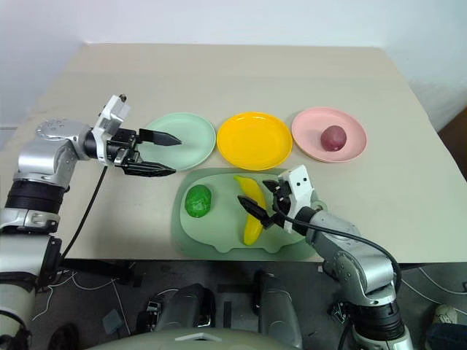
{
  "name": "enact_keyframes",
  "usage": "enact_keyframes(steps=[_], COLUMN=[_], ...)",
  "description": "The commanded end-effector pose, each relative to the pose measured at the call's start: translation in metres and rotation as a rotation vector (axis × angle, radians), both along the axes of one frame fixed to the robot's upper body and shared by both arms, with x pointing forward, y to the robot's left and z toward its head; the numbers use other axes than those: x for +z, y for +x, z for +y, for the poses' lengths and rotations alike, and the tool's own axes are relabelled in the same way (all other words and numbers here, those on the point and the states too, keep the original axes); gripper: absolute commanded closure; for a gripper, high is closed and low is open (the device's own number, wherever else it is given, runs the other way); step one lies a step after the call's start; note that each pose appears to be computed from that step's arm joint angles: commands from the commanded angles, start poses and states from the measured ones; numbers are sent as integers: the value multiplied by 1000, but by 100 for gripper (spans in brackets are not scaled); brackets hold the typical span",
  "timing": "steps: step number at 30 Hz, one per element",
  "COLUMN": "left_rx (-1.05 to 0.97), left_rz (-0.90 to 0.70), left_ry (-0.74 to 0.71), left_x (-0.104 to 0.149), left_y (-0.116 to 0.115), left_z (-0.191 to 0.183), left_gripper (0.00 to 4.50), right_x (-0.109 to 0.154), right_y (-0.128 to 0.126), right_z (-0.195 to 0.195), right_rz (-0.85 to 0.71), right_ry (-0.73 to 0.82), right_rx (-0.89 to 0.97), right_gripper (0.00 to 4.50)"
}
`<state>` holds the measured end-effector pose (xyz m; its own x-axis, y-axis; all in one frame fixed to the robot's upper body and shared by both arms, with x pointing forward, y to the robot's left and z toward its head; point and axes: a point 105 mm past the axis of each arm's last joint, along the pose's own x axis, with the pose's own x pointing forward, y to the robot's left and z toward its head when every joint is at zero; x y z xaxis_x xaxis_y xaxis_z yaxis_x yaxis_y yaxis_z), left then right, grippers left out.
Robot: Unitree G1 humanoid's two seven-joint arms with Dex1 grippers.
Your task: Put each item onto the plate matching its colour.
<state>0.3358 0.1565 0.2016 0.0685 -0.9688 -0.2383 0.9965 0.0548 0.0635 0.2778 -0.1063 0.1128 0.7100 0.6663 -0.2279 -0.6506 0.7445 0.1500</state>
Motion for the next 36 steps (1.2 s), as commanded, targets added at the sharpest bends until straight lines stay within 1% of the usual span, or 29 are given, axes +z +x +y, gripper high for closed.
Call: enact_keyframes(steps=[1, 6, 9, 12, 16, 19, 22, 24, 25, 26, 29, 33, 35, 36], left_rx=[-8, -8, -10, -11, -7, -7, -5, -4, -3, -3, -3, -2, 0, 0], left_rz=[-49, -49, -49, -49, -55, -53, -53, -54, -55, -56, -55, -52, -51, -52], left_ry=[-3, -9, -14, -13, -12, -10, -11, -13, -13, -13, -16, -11, -15, -16], left_x=[14, 13, 14, 14, 16, 17, 18, 18, 18, 19, 19, 18, 19, 19], left_y=[1, 1, 1, 1, 1, 0, 0, 0, 0, 0, 0, 0, 1, 1], left_z=[0, -1, -2, -2, -2, -1, -1, -1, -1, -1, -1, -1, -1, -1], left_gripper=[0, 0, 0, 0, 0, 0, 0, 0, 0, 0, 0, 0, 0, 0], right_x=[14, 7, -4, -7, -5, -8, -8, -8, -8, -8, -6, 2, 12, 23], right_y=[-3, -3, -6, -8, -4, -3, -2, -2, -2, -3, -4, -3, -1, 3], right_z=[2, 4, 6, 8, 11, 8, 6, 6, 8, 9, 12, 15, 15, 13], right_rz=[-34, 20, 56, 73, 93, 80, 74, 72, 69, 67, 64, 28, -5, -26], right_ry=[-30, -108, -137, -124, -50, -100, -112, -122, -123, -123, -114, -87, -56, -5], right_rx=[6, -2, 7, 9, 0, -12, -14, -7, 0, 5, 21, 40, 53, 41], right_gripper=[2, 2, 2, 2, 2, 58, 154, 232, 258, 273, 273, 273, 273, 273])
